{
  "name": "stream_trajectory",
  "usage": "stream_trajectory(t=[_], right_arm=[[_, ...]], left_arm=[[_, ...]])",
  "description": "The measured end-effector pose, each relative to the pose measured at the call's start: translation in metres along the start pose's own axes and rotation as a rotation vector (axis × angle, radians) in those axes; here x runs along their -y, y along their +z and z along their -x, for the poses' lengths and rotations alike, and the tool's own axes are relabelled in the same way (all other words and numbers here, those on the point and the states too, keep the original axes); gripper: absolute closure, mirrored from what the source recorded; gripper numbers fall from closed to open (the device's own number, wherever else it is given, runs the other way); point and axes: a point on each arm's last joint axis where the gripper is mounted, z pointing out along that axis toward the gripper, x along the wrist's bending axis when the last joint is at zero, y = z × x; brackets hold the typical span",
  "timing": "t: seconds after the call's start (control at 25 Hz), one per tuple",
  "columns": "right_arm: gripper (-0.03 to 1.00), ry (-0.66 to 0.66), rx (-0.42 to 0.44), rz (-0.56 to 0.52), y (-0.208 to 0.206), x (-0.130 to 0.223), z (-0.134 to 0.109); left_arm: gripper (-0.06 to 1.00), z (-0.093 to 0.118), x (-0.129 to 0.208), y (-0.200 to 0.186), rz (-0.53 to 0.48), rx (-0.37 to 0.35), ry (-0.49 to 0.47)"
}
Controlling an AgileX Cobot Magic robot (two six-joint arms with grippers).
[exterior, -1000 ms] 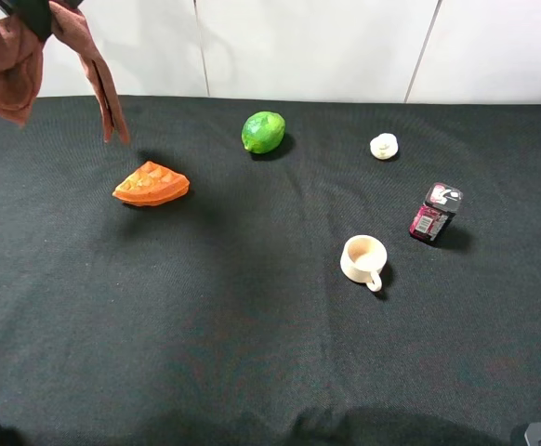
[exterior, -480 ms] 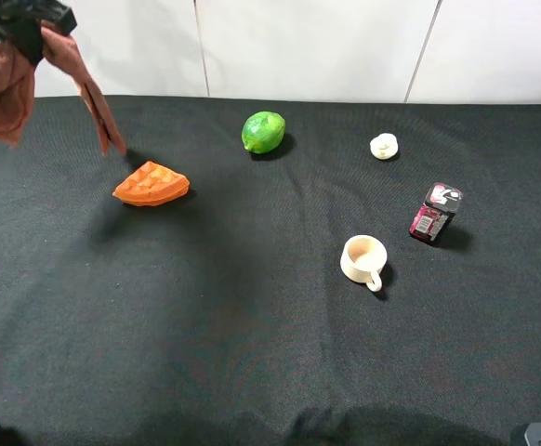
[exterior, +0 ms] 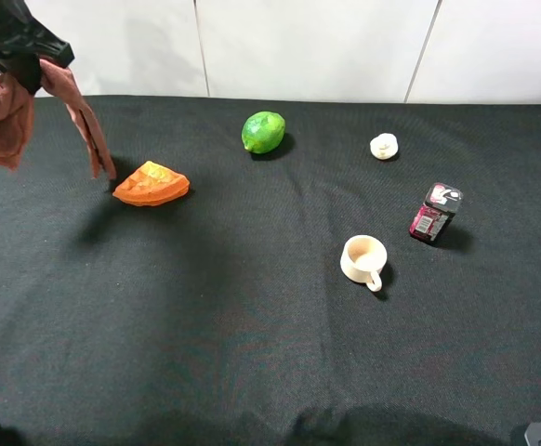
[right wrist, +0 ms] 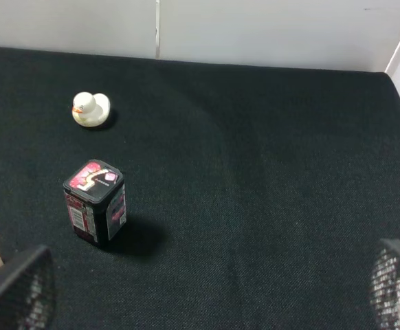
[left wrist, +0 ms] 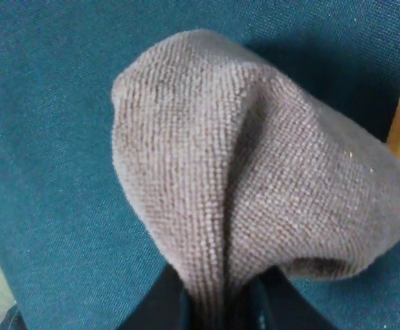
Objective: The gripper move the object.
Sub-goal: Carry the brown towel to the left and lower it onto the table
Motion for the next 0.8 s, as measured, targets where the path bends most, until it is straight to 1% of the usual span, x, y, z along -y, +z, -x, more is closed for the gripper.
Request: stream_trajectory(t=[0.56,0.8], right_arm=[[0.27,0.000,0.000,0.000,0.000,0.000,0.000],[0.27,0.000,0.000,0.000,0.000,0.000,0.000]], left_arm=[[0.77,0.012,0.022,0.040,-0.032,0.019,0.006],[0.77,0.015,0.028,0.052,-0.030,0.025,-0.001]])
